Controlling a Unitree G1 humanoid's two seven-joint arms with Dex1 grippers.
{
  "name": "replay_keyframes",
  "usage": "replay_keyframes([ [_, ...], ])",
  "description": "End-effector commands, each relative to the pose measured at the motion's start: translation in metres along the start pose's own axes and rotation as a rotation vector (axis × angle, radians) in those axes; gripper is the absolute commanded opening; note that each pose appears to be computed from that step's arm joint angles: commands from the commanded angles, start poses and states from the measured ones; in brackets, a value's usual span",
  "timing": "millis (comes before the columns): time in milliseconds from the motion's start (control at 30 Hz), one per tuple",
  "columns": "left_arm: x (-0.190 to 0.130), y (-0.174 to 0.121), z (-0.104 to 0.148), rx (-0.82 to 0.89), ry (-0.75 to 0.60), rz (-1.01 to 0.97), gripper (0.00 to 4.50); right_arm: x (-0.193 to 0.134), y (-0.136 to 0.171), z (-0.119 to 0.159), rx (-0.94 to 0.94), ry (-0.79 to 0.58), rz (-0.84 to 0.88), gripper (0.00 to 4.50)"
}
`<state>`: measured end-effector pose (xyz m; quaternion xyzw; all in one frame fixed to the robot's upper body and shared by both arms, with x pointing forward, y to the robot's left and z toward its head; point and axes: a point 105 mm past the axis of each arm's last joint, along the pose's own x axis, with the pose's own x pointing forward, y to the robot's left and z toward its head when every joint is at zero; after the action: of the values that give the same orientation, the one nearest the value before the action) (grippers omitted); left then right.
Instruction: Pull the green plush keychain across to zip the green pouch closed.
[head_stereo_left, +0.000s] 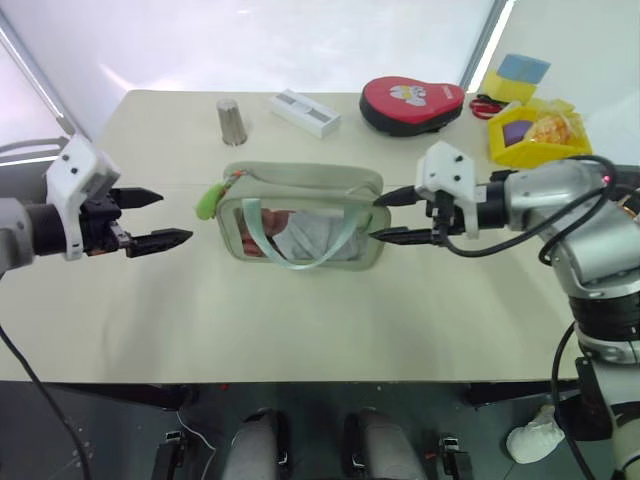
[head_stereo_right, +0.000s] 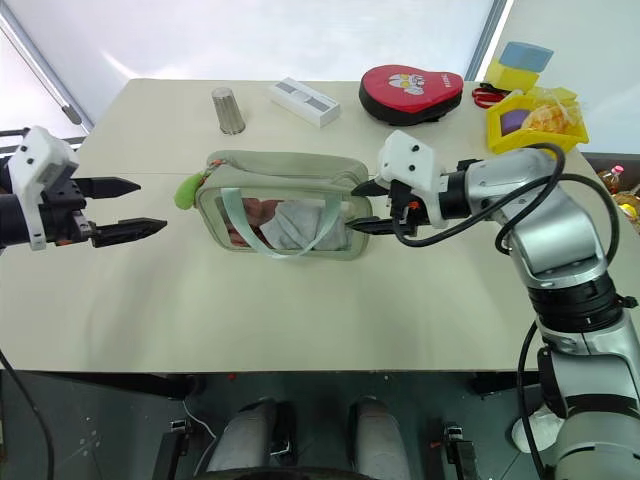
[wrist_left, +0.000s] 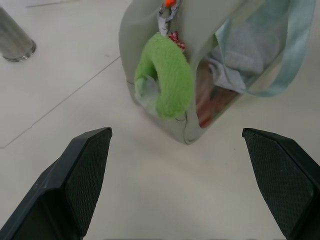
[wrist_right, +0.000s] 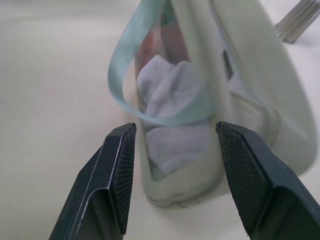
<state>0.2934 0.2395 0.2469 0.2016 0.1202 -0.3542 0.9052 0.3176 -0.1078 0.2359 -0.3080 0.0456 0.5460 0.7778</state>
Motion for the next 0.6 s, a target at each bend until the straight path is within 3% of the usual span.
replay_keyframes([
  [33, 0.003, -0.010, 0.007, 0.063, -0.013, -0.017, 4.50, 0.003, -0.007, 0.002, -0.028, -0.010, -0.044, 2.62],
  [100, 0.005, -0.011, 0.008, 0.057, -0.020, -0.014, 4.50, 0.005, -0.010, 0.003, -0.024, -0.020, -0.052, 2.62],
  [133, 0.006, -0.011, 0.007, 0.057, -0.022, -0.010, 4.50, 0.005, -0.010, 0.003, -0.024, -0.022, -0.052, 2.39],
  [200, 0.007, -0.011, 0.006, 0.062, -0.022, -0.006, 4.50, 0.006, -0.010, 0.004, -0.023, -0.029, -0.053, 1.75],
  [267, 0.007, -0.011, 0.008, 0.067, -0.027, -0.004, 4.50, 0.002, -0.010, 0.010, -0.025, -0.046, -0.047, 0.82],
  [533, -0.004, -0.001, 0.014, 0.074, -0.027, 0.028, 4.50, -0.021, -0.019, 0.043, 0.017, -0.132, -0.037, 0.82],
  [600, -0.003, 0.001, 0.017, 0.078, -0.033, 0.030, 4.50, -0.019, -0.024, 0.038, 0.019, -0.116, -0.060, 1.32],
])
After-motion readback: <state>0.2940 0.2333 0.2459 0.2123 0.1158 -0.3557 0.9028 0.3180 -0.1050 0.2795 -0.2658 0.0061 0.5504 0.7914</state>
